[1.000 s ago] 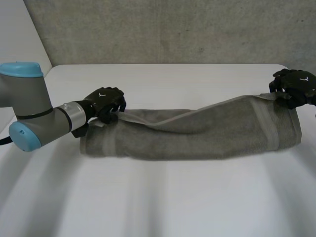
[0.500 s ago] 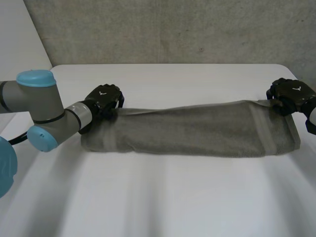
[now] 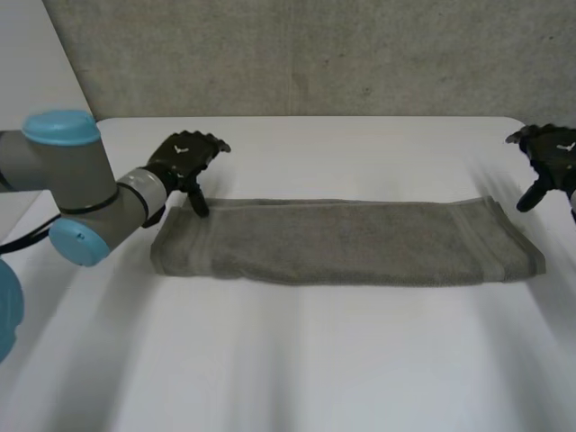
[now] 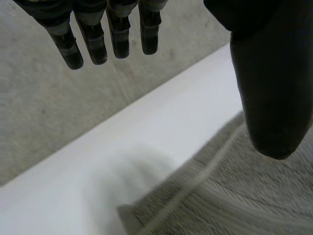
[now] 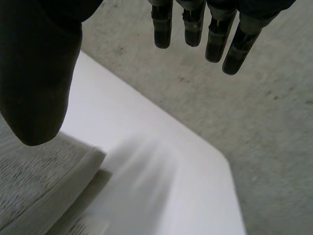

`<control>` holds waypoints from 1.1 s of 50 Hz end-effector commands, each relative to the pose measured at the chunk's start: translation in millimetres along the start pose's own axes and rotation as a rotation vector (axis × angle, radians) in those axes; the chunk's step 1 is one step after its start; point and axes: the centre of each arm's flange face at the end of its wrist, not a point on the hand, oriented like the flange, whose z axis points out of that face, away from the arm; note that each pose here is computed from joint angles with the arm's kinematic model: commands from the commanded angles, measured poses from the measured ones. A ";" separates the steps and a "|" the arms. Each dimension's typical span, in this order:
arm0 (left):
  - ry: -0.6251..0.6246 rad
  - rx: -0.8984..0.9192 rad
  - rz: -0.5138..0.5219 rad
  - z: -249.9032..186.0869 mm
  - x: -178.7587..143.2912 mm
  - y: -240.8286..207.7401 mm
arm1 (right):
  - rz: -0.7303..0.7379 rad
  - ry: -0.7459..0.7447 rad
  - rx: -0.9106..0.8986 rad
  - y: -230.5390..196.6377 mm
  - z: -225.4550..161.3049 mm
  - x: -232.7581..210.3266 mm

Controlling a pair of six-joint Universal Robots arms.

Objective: Fold the towel.

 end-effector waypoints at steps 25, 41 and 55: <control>0.030 -0.252 0.019 -113.3 27.0 26.8 | -0.222 -0.215 -0.176 19.1 -95.7 -19.7; 0.012 -0.240 0.012 -110.8 22.7 30.6 | -0.180 -0.290 -0.233 64.3 -82.3 -22.8; 0.012 -0.240 0.009 -111.4 23.7 33.0 | -0.191 -0.266 -0.234 74.8 -67.2 -11.4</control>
